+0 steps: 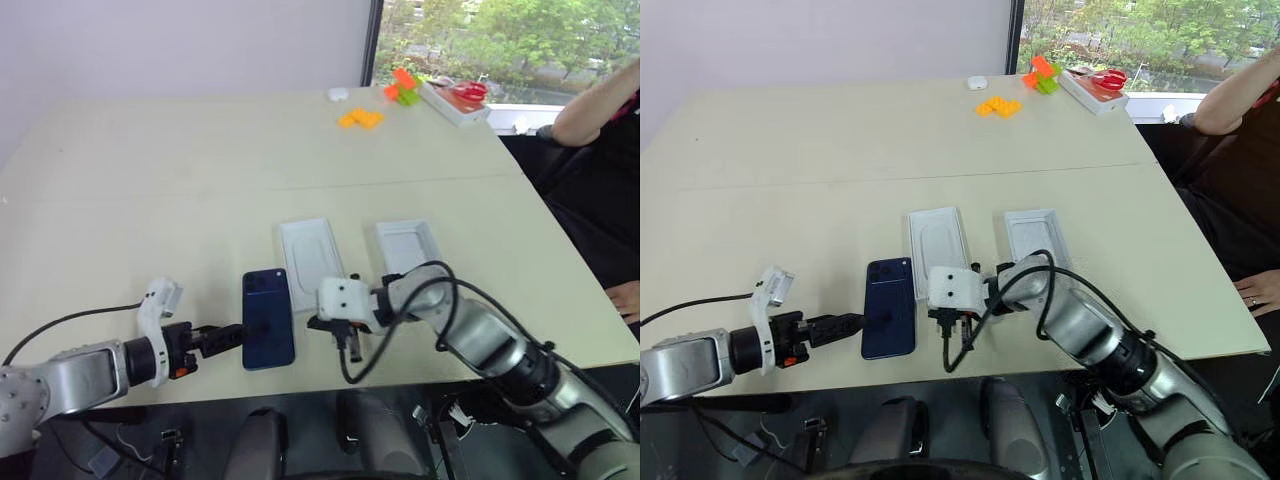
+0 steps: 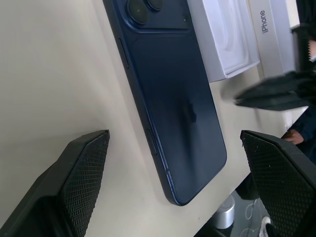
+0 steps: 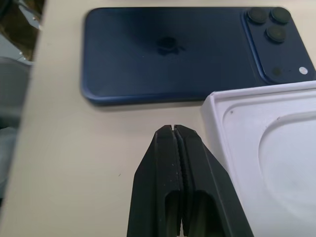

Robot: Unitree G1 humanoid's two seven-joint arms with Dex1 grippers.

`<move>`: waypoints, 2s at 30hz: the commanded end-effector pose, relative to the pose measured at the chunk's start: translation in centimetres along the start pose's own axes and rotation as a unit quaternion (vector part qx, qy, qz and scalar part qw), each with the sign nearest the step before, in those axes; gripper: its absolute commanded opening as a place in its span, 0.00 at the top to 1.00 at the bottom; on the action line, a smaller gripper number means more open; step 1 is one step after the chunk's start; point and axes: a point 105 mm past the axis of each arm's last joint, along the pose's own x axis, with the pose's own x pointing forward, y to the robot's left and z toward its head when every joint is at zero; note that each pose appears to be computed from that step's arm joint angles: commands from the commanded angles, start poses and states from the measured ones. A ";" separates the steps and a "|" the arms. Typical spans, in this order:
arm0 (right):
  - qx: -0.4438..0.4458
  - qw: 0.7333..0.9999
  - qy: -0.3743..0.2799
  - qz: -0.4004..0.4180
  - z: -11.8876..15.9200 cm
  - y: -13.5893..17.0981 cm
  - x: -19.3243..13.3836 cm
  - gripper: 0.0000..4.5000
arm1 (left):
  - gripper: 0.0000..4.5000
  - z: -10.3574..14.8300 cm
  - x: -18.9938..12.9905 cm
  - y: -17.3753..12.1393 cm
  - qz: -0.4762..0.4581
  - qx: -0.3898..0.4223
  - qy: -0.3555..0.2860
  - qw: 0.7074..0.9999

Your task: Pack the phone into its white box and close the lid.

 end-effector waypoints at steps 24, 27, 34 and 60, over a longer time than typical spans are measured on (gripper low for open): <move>0.014 1.000 -0.015 -0.005 2.4 -1.3 3.2 0.99 | 0.00 -1.3 1.8 -0.4 -0.010 -0.078 0.021 0.997; 0.020 1.000 -0.015 -0.004 2.3 -1.3 3.4 0.99 | 0.00 -1.3 2.2 -0.8 -0.018 -0.079 0.022 0.996; 0.026 1.000 -0.017 -0.004 2.4 -1.4 3.8 0.99 | 0.00 -1.2 2.7 -1.6 -0.034 -0.088 0.012 0.995; 0.032 0.999 -0.018 -0.017 2.3 -2.0 4.1 1.00 | 0.28 0.5 1.8 -0.5 -0.031 -0.142 -0.057 0.988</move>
